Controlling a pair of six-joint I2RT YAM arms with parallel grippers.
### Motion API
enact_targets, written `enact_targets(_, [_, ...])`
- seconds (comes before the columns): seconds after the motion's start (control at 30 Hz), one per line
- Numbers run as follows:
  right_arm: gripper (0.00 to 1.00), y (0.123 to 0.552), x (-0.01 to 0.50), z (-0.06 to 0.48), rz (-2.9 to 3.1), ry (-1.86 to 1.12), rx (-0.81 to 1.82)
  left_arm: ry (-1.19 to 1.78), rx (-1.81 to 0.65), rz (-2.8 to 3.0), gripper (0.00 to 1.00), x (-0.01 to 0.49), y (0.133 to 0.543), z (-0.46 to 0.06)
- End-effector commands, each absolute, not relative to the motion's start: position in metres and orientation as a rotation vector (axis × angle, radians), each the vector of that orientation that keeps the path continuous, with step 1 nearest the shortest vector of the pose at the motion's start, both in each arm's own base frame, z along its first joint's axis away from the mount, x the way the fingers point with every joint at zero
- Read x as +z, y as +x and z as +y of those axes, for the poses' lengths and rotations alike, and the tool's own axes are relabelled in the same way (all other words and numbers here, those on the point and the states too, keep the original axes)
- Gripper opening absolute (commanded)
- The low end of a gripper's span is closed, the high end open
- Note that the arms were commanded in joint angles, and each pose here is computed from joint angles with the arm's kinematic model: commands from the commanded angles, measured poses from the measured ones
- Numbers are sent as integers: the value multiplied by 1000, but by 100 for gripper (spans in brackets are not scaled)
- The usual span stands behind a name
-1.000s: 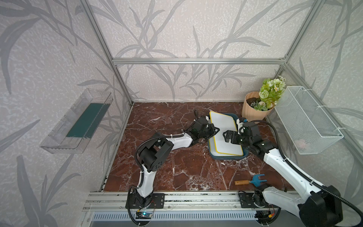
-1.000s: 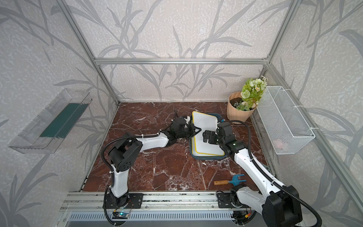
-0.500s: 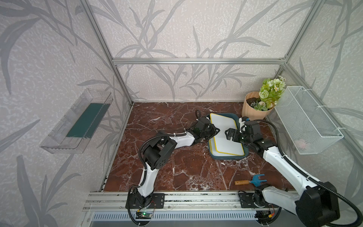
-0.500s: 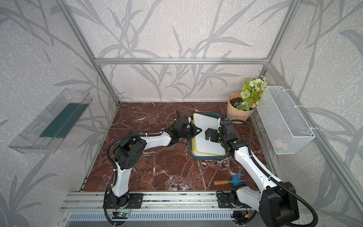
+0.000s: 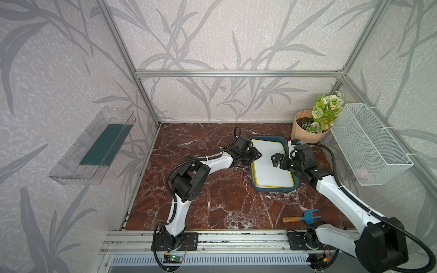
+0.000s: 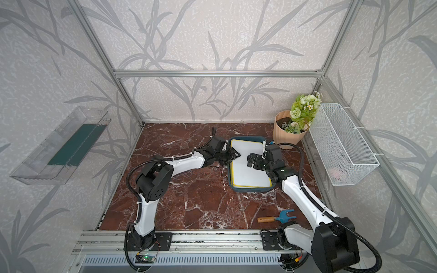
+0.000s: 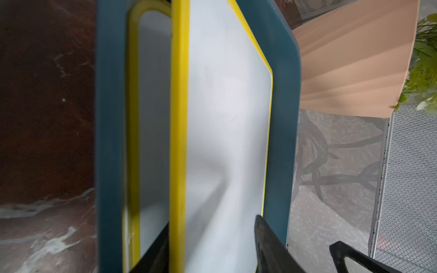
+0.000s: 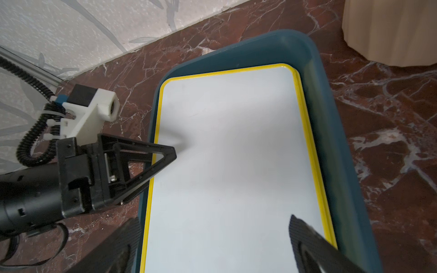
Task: Put the whiteboard into the storage box
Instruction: Place the whiteboard in the storage box.
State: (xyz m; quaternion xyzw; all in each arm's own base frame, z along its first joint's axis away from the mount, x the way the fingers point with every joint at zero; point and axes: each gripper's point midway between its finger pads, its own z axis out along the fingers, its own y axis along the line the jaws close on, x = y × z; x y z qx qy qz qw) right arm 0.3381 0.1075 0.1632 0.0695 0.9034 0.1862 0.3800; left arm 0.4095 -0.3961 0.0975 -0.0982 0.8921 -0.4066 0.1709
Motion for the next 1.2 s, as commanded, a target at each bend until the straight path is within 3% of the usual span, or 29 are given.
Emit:
enact_targets(0.0, [99,343,159,102,2302,181,437,-217,-998,2629,55,92,403,-378])
enact_targets(0.37, [99,356,155,87,2305,202,295,-43,-745,2669,59,102,406,-347])
enact_targets(0.53, [99,364,154,73,2297,244,187,86,-616,2653,74,122,409,-336])
enact_targets(0.7, [99,375,149,58,2292,309,117,136,-595,2606,81,139,408,-330])
enact_targets(0.97, [99,395,126,40,2335,403,106,146,-544,2559,82,157,393,-304])
enact_targets(1.17, [99,405,107,49,2405,379,167,74,-548,2506,91,166,382,-269])
